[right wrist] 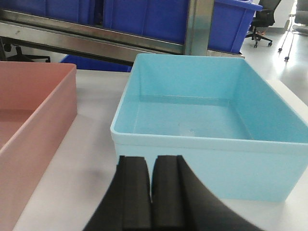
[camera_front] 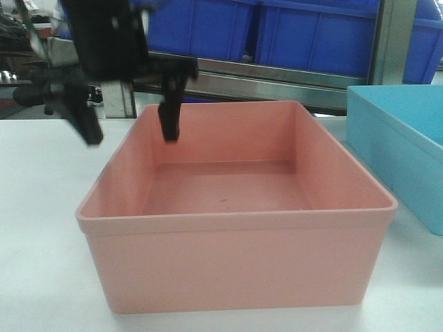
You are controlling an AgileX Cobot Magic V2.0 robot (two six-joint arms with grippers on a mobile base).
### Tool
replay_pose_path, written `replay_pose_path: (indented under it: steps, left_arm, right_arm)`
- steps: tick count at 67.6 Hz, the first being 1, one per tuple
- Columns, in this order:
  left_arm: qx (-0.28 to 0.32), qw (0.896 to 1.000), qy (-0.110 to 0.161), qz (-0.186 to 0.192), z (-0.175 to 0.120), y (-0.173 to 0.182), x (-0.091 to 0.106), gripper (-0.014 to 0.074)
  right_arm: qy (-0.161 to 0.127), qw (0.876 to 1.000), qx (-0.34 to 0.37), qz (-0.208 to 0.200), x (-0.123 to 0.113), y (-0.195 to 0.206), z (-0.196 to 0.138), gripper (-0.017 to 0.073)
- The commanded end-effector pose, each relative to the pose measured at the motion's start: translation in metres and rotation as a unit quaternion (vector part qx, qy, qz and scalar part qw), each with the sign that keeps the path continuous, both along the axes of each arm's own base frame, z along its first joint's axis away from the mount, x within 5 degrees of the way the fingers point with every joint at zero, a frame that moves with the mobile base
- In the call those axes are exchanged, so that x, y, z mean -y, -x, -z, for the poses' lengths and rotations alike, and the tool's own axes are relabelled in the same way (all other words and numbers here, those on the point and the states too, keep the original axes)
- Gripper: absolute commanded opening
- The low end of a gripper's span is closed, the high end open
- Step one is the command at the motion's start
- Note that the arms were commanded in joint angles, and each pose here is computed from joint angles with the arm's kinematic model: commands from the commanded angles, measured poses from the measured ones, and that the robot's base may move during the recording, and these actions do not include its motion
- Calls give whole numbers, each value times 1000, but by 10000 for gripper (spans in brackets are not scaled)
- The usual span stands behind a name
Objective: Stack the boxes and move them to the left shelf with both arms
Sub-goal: 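Release the pink bin and raise the left gripper away, then lower the right gripper onto the light-blue bin's wall and grip it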
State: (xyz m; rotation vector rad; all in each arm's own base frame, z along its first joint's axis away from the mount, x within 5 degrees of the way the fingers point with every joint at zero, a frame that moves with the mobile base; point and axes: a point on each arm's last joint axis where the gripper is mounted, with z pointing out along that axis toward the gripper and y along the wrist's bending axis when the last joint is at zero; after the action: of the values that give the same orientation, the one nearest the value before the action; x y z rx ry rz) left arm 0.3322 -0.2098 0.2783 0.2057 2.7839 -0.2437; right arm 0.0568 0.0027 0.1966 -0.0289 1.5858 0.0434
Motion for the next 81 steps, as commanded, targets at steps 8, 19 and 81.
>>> replay_pose_path:
  steps: [8, 19, 81]
  left_arm:
    - [119, 988, 20, 99, -96, 47, -27, 318]
    - [180, 977, 43, 107, -125, 94, -58, 124]
    - [502, 849, 124, 109, -46, 247, -160, -8]
  right_arm:
    - [-2, 998, 64, 2, 0, 3, -15, 55]
    - [-2, 998, 65, 2, 0, 3, -15, 55]
    - [-8, 998, -60, -9, -5, -77, -200, 77]
